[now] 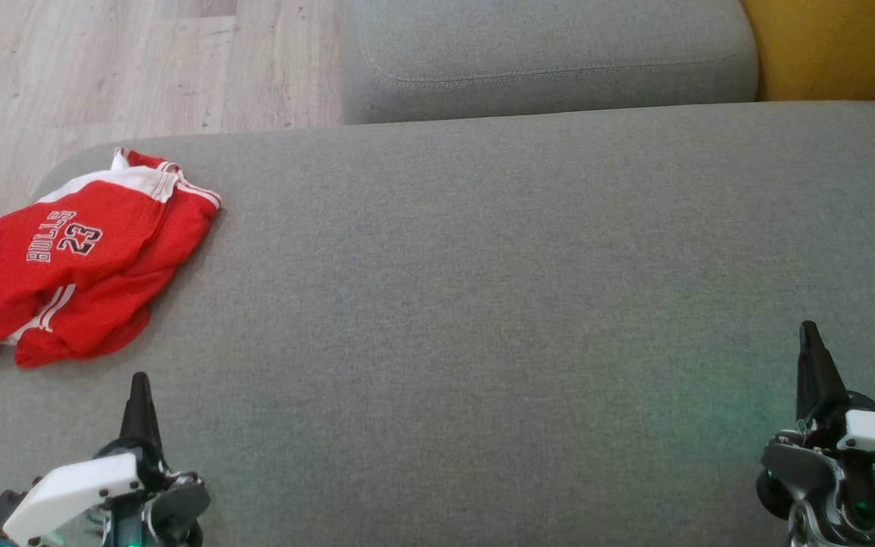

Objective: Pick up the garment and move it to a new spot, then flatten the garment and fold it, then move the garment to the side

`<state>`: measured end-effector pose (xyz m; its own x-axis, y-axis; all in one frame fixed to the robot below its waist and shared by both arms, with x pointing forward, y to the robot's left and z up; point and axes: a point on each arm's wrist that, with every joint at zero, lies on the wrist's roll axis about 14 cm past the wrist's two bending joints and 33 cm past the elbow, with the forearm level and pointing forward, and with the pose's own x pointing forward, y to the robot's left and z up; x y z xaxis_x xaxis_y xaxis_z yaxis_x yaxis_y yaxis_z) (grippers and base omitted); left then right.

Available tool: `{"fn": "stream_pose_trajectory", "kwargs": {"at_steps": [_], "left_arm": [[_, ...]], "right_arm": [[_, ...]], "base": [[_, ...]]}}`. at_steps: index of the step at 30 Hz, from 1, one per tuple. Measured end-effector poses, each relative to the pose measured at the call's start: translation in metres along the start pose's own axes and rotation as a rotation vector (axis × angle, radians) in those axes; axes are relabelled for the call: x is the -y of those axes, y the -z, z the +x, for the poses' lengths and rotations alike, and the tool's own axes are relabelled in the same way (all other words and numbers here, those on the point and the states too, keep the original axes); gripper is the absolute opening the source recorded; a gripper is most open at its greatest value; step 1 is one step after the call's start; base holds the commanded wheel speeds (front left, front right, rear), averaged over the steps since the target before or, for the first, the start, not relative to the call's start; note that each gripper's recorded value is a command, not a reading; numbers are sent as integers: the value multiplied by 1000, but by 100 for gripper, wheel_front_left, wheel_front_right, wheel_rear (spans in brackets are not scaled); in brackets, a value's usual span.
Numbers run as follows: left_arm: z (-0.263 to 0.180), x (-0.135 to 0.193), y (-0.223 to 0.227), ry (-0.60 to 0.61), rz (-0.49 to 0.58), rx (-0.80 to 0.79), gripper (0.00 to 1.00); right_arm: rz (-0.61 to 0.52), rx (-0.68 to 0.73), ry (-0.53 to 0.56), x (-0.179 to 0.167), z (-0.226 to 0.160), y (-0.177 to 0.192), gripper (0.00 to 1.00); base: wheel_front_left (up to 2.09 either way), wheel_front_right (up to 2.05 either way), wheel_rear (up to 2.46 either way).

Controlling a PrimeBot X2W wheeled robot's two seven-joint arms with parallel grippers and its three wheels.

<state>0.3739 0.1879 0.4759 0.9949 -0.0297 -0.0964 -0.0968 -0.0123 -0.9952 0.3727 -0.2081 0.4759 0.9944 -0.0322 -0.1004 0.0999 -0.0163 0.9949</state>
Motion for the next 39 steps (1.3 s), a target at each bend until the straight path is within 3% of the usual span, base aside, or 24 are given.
{"fn": "stream_pose_trajectory", "kwargs": {"at_steps": [39], "left_arm": [[0, 0, 0, 0, 0, 0, 0]], "right_arm": [[0, 0, 0, 0, 0, 0, 0]], "base": [[0, 0, 0]]}}
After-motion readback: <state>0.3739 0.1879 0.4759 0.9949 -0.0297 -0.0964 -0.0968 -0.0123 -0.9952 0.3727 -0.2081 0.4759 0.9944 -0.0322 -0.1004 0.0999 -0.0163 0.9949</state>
